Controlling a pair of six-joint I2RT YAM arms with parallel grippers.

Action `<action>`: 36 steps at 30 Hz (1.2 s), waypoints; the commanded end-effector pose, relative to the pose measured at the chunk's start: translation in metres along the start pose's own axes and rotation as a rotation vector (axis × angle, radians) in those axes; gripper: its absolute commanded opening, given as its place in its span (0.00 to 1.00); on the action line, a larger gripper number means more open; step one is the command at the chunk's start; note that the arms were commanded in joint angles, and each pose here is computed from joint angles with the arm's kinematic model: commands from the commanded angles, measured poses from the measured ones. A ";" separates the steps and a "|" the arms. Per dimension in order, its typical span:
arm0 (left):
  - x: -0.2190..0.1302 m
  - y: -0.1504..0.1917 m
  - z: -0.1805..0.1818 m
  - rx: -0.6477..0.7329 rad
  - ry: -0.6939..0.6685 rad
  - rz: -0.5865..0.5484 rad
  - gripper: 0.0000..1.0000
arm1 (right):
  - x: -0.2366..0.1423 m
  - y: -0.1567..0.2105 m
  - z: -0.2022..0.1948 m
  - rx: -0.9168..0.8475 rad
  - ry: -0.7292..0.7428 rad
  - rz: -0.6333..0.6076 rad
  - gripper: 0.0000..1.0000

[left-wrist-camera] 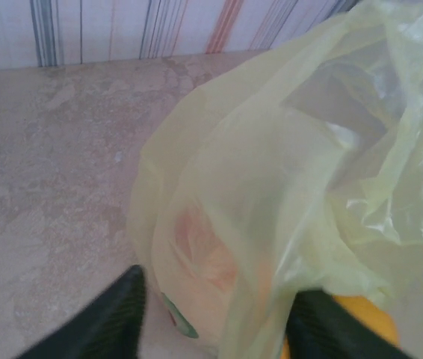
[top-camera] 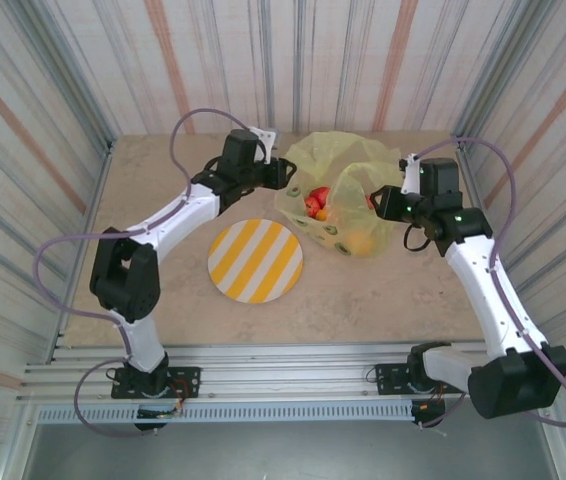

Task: Place the fruits into the plastic bag

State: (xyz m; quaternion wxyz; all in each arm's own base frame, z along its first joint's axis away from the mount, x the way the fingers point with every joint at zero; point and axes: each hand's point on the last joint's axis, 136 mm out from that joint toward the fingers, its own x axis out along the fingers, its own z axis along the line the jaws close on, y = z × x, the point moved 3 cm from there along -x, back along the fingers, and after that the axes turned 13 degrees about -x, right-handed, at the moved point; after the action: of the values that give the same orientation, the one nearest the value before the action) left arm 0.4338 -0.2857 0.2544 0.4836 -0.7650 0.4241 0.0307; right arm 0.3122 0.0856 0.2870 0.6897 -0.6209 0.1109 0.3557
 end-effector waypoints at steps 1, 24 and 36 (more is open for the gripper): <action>-0.039 -0.020 -0.028 0.011 0.107 -0.080 0.64 | -0.037 -0.017 0.001 -0.039 0.047 -0.081 0.56; -0.170 0.037 0.121 0.031 -0.553 -0.366 0.99 | -0.037 0.016 -0.158 0.142 0.732 -0.301 0.99; -0.194 0.069 0.239 -0.005 -0.868 -0.353 0.99 | 0.062 0.096 -0.177 0.068 0.623 -0.126 0.99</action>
State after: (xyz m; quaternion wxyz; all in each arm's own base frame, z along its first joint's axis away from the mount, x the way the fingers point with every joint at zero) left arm 0.3425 -0.0039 0.1722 0.5869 -0.7599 0.0634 0.2723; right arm 0.3340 -0.0696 0.1378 0.6575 -0.6628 0.3432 0.1029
